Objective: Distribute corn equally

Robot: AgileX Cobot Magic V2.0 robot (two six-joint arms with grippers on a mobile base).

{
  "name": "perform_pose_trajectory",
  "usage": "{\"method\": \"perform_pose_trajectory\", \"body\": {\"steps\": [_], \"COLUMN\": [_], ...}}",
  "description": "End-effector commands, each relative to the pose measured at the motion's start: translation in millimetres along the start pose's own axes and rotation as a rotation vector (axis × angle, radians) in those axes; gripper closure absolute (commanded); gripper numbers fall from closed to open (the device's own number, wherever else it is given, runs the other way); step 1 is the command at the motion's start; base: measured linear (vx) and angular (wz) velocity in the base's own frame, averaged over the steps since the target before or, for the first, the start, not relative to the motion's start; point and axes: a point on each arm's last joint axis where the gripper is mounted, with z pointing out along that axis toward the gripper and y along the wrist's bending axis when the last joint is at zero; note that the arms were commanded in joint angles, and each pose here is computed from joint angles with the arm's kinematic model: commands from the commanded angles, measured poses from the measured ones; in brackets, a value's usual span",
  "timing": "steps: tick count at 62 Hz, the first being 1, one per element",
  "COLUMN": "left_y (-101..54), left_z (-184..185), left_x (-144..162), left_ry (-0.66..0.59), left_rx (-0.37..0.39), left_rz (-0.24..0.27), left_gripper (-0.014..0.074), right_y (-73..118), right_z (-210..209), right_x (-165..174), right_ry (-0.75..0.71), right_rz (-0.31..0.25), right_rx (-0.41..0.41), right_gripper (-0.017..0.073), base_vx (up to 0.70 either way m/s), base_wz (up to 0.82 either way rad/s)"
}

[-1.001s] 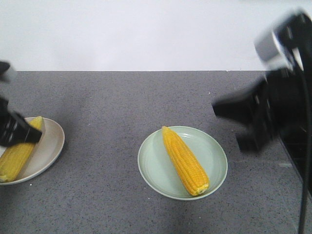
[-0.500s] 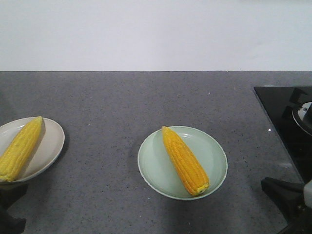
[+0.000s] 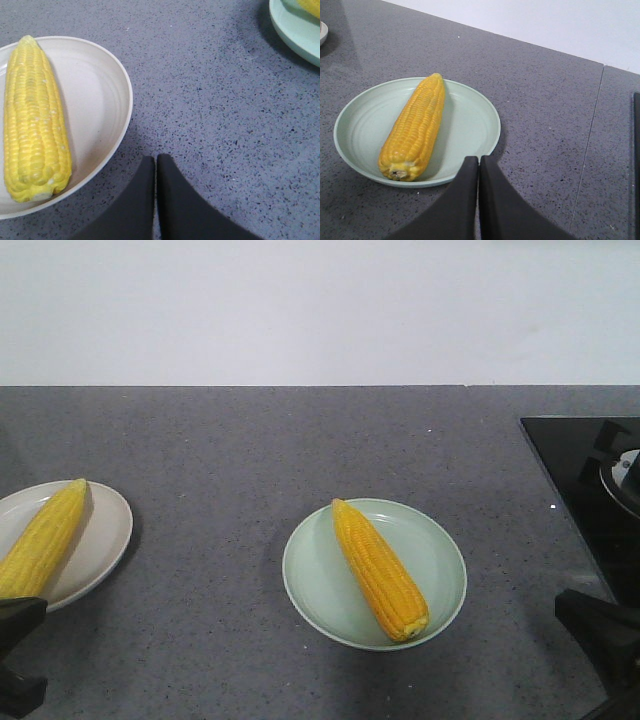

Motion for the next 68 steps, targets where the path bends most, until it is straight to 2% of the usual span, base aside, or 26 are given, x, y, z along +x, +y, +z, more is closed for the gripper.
{"method": "perform_pose_trajectory", "body": {"steps": [1, 56, 62, 68], "left_y": [2.1, -0.1, 1.1, 2.4], "left_z": [-3.6, -3.1, -3.1, -3.6], "left_x": [-11.0, -7.6, -7.6, -5.5], "left_ry": [-0.064, -0.039, -0.039, -0.029], "left_rx": [-0.023, 0.001, -0.014, -0.031], "left_rz": [-0.018, -0.023, -0.009, -0.045], "left_gripper": [0.0600, 0.0600, 0.0600, 0.0600], "right_y": [-4.9, -4.9, -4.9, -4.9], "right_z": [-1.7, -1.7, -1.7, -1.7], "right_x": [-11.5, -11.5, -11.5, -11.5], "right_ry": [-0.056, -0.056, -0.056, -0.056], "right_rz": [0.000, 0.000, 0.000, 0.000], "right_rx": [0.044, 0.044, 0.044, 0.044], "right_gripper": [0.0566, 0.0566, 0.0566, 0.0566], "base_vx": [0.00, 0.00, 0.00, 0.00], "base_wz": [0.00, 0.00, 0.00, 0.00]}}
